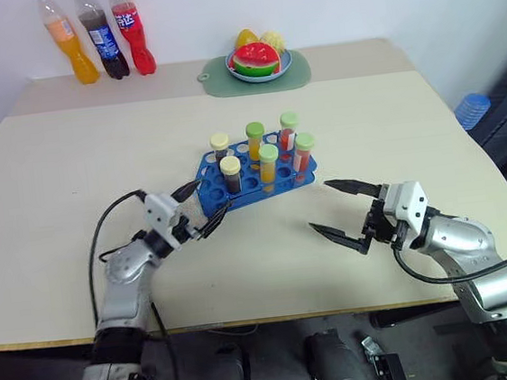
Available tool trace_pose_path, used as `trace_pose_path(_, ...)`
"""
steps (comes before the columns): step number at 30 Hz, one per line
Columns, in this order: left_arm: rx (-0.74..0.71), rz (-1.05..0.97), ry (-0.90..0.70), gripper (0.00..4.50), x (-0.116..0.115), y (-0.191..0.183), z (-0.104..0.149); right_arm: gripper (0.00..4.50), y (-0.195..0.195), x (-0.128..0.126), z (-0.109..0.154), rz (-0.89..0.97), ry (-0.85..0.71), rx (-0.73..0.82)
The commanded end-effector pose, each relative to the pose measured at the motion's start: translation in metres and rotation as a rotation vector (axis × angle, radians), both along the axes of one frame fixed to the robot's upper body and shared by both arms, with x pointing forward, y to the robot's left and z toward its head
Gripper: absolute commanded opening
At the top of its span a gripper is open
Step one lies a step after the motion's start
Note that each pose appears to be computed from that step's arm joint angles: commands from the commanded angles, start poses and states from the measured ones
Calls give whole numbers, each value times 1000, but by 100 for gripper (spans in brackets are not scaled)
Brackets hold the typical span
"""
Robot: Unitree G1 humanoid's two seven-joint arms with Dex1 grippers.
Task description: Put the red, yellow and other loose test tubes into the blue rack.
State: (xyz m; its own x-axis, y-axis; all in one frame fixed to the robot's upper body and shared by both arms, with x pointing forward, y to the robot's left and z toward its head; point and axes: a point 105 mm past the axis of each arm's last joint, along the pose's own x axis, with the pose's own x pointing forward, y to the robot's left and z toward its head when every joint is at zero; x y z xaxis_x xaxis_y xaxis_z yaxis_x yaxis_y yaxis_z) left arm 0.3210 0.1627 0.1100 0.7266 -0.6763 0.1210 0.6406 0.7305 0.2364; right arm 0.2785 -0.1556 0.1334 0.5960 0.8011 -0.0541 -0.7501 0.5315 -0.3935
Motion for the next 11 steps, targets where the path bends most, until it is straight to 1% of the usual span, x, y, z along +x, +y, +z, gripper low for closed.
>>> trace_pose_path(1, 31, 11, 26, 422, -25, 26, 6, 429, -22, 1, 3, -101, -10, 2)
trace_pose_path(4, 27, 19, 65, 422, -37, 36, 10, 429, -29, -3, 0, -138, 17, 13)
trace_pose_path(9, 36, 29, 85, 422, -46, 43, 19, 429, -43, -4, -4, -201, 61, 28)
trace_pose_path(11, 59, 12, 118, 422, -50, 43, 16, 429, -44, -3, -2, -214, 73, 60)
